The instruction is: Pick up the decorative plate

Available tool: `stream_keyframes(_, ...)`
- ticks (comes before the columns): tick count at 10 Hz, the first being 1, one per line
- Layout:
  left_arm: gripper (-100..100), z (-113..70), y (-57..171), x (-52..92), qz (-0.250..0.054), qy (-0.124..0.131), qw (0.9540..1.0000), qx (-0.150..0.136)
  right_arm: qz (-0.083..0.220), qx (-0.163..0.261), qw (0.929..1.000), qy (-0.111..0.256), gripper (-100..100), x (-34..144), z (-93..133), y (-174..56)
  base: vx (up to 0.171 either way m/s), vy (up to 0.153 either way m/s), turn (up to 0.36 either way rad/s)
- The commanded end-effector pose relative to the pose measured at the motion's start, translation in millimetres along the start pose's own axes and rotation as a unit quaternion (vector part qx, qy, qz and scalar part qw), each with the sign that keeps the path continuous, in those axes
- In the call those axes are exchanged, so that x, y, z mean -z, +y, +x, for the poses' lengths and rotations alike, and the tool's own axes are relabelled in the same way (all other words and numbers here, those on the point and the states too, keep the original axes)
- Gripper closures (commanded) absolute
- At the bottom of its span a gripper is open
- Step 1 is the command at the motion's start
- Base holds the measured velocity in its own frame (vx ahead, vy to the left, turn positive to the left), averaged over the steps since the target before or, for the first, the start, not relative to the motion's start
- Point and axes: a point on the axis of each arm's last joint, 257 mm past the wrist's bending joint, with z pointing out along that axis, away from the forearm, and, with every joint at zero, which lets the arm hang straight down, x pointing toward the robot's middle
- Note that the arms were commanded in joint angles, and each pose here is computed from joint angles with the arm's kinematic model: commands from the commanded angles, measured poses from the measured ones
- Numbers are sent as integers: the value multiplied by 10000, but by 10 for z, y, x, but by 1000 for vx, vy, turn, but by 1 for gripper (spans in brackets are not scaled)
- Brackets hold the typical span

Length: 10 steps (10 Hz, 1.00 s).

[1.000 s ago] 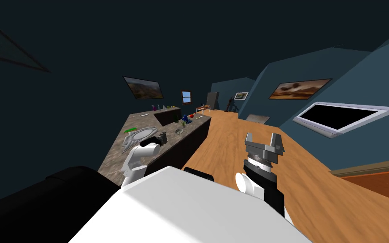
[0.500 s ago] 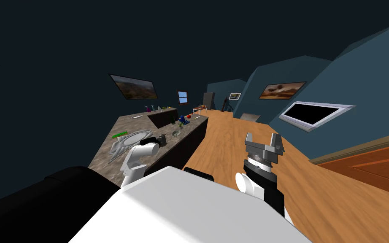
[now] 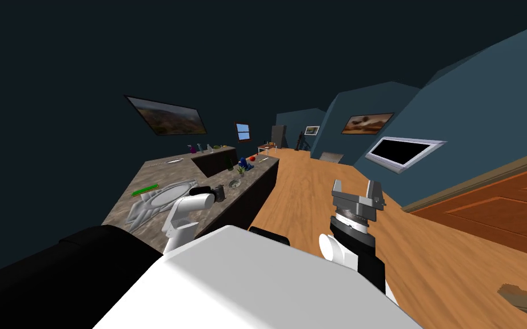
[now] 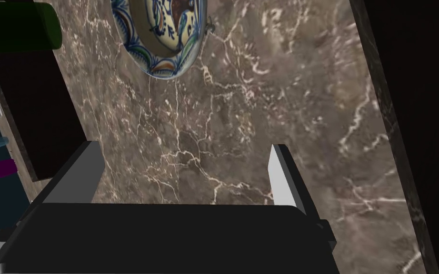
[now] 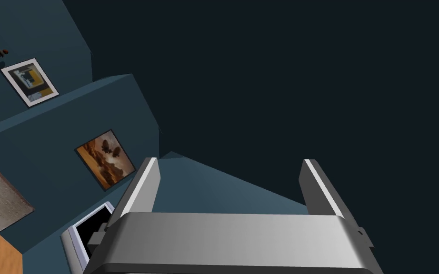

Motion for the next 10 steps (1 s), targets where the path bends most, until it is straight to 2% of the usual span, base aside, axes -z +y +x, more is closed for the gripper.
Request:
stream_keyframes(1, -100, -23, 109, -4, -234, -31, 9996, 124, 0, 0, 10000, 0, 0, 0, 0, 0, 60, 34, -101)
stream_keyframes(2, -100, -29, 134, -2, -282, -43, 9995, 124, 0, 0, 10000, 0, 0, 0, 0, 0, 51, 35, -91)
stream_keyframes(4, -100, -60, 275, 7, -592, -68, 9977, 328, 0, 0, 10000, 0, 0, 0, 0, 0, 85, 46, -189)
stream_keyframes(5, -100, -70, 319, 13, -676, -89, 9971, 327, 0, 0, 10000, 0, 0, 0, 0, 0, 76, 51, -72)
stream_keyframes(7, -100, -86, 479, 39, -1006, -111, 9935, 517, 0, 0, 10000, 0, 0, 0, 0, 0, 66, 57, -140)
stream_keyframes(8, -100, -87, 487, 40, -1022, -115, 9934, 516, 0, 0, 10000, 0, 0, 0, 0, 0, 48, 52, -74)
stream_keyframes(10, -100, -86, 632, 74, -1309, -123, 9890, 684, 0, 0, 10000, 0, 0, 0, 0, 0, 61, 44, -108)
